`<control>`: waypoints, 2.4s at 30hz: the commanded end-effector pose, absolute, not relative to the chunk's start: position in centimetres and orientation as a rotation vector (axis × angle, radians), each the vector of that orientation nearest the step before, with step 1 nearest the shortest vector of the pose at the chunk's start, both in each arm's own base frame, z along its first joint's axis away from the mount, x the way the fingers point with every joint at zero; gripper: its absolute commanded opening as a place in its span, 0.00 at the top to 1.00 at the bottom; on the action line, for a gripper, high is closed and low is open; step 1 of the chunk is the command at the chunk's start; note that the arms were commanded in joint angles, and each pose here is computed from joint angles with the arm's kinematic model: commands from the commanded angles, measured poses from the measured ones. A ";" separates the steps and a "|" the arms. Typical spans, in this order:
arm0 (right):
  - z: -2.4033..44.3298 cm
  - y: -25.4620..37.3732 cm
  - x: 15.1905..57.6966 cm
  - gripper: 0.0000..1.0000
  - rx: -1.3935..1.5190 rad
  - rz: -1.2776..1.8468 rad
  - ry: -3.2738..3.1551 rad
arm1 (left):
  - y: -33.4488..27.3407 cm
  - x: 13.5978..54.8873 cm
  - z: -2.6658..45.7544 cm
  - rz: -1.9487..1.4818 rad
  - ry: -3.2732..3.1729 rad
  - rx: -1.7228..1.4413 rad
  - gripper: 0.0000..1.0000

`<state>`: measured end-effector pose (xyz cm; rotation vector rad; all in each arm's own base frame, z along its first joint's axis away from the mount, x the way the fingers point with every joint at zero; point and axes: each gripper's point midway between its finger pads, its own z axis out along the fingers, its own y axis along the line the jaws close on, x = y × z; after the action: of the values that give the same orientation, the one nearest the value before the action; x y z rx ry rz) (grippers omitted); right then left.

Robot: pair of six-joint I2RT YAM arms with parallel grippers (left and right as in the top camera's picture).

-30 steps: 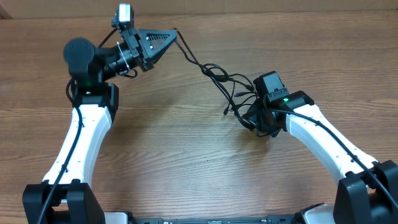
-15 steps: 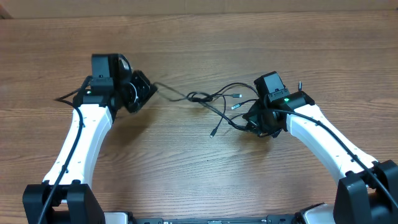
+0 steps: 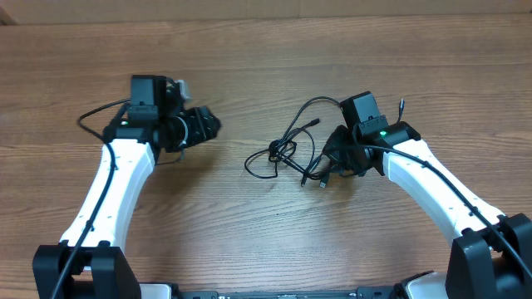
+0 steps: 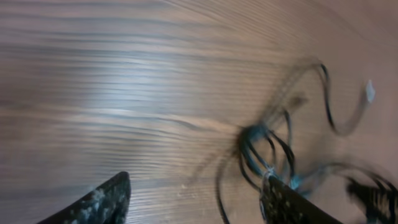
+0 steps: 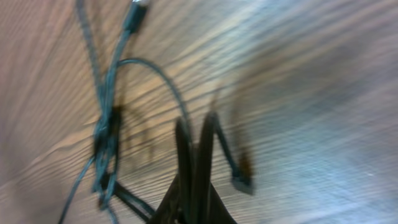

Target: Untangle cables

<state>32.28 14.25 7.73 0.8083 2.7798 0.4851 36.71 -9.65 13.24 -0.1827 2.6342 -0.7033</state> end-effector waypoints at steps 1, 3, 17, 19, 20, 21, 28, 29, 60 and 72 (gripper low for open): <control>8.2 15.8 32.4 0.96 0.728 0.627 2.797 | -14.4 35.1 15.5 -0.841 2.537 0.286 0.26; 8.8 16.8 32.8 0.96 0.672 0.708 2.788 | -15.6 34.6 15.5 -0.843 2.528 0.368 0.21; 14.3 23.1 33.8 0.96 0.382 1.306 2.651 | -19.2 33.3 15.2 -0.791 2.522 0.523 0.22; 15.3 23.6 34.0 0.96 0.339 1.383 2.614 | -19.2 33.3 15.2 -0.795 2.527 0.508 0.22; 15.8 23.7 34.1 0.96 0.317 1.419 2.594 | -19.2 33.3 15.2 -0.798 2.530 0.499 0.22; 16.3 23.8 34.2 0.96 0.300 1.459 2.574 | -19.2 33.3 15.2 -0.801 2.534 0.491 0.22; 18.6 22.4 36.0 0.96 0.343 1.593 2.466 | -20.6 32.4 16.1 -0.926 2.485 0.575 0.27; 18.6 22.2 36.1 0.96 0.359 1.597 2.465 | -20.8 32.1 16.3 -0.950 2.466 0.608 0.28; 23.2 23.4 34.1 0.96 0.209 1.968 2.386 | -25.8 30.6 19.1 -0.904 1.916 1.264 0.27; 25.1 23.7 34.3 0.96 0.152 2.034 2.325 | -27.2 29.6 19.0 -0.905 1.879 1.329 0.51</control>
<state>34.63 23.77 24.84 0.1663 2.3235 1.9999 29.52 -26.96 17.86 1.3103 1.9285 -0.9314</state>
